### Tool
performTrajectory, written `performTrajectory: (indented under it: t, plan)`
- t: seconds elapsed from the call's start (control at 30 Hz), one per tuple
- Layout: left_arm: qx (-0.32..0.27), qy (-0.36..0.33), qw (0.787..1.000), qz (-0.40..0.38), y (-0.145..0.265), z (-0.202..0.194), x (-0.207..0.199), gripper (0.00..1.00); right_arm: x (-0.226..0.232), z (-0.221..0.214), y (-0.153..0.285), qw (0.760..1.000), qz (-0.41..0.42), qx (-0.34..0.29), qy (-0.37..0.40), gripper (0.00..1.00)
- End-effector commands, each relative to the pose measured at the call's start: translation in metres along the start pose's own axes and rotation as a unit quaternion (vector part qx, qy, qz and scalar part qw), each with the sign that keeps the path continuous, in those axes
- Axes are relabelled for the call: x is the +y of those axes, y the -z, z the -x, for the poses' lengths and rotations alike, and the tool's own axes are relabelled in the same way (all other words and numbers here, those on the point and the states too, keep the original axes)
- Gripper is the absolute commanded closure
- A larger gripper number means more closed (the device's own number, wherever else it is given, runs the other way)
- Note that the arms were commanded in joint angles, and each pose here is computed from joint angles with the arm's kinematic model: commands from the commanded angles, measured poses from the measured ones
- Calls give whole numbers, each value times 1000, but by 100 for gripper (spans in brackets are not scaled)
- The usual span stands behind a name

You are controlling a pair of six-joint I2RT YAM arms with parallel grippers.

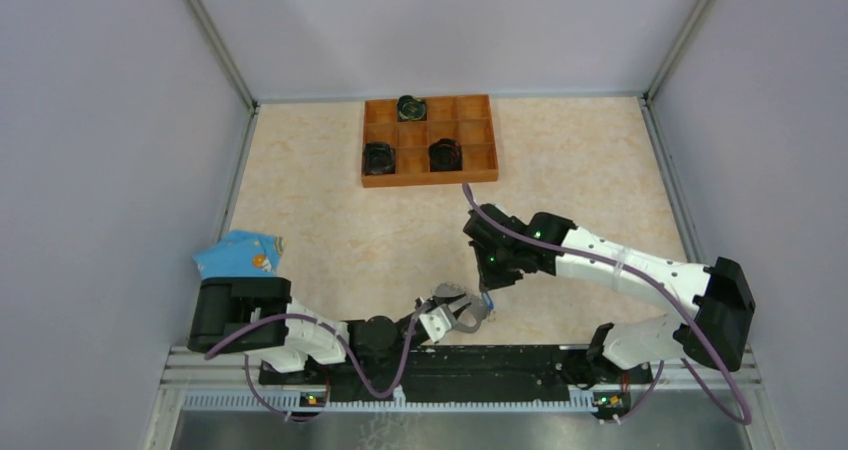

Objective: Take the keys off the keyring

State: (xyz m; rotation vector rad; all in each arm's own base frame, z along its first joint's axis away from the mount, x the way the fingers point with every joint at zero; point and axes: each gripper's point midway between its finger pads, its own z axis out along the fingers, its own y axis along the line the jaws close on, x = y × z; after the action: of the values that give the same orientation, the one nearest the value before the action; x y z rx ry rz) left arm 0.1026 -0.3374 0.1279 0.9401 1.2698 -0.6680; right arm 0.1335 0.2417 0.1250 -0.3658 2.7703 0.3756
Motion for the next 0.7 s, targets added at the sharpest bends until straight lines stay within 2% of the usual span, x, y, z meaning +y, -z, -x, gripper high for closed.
performTrajectory:
  t: [0.0,0.67]
  plan:
    - [-35,33,999,24,3,18,11,71,4,19,21,999,6,-36,4,100]
    - [-47,28,998,3,-7,30,14,73,22,24,35,998,10,-49,33,100]
